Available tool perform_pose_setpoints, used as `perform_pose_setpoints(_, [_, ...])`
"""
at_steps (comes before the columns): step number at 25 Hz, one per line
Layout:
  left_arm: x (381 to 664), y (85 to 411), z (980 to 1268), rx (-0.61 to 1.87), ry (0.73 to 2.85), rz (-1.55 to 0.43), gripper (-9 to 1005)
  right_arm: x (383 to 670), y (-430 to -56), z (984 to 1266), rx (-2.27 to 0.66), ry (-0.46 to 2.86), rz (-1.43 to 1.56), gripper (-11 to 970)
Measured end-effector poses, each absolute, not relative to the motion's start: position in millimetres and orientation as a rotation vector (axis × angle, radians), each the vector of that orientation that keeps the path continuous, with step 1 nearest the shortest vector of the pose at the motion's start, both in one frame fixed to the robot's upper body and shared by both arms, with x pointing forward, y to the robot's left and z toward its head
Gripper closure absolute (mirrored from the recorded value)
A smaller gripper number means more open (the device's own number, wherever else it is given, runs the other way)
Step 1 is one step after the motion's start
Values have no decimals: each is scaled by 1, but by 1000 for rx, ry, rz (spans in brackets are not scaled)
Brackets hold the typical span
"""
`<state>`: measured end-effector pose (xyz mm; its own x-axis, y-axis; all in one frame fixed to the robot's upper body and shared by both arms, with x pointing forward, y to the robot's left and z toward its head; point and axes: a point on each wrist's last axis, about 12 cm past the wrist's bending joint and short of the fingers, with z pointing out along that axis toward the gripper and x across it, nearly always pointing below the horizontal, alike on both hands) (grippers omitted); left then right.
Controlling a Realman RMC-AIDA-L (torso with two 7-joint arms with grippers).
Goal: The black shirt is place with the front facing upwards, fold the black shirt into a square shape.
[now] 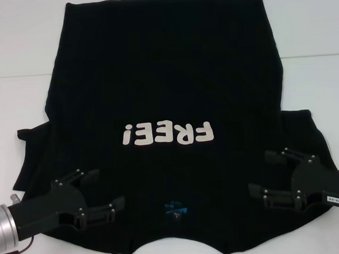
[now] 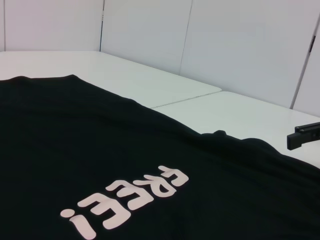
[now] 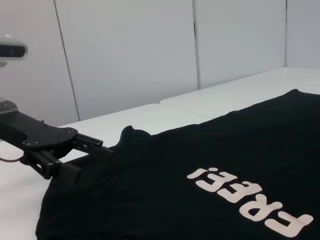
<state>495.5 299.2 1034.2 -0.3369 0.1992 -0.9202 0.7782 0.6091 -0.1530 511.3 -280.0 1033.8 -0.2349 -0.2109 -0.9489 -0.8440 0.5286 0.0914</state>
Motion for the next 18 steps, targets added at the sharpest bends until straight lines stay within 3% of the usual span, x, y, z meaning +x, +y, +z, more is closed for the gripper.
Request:
perform_pose_setpoints(12, [494, 299, 1034, 779, 1856, -751, 66, 511, -280, 1034, -889, 1738, 774, 17])
perform_pose_setpoints(18, [505, 313, 1045, 473, 1963, -884, 76, 511, -280, 1034, -882, 1741, 779, 17])
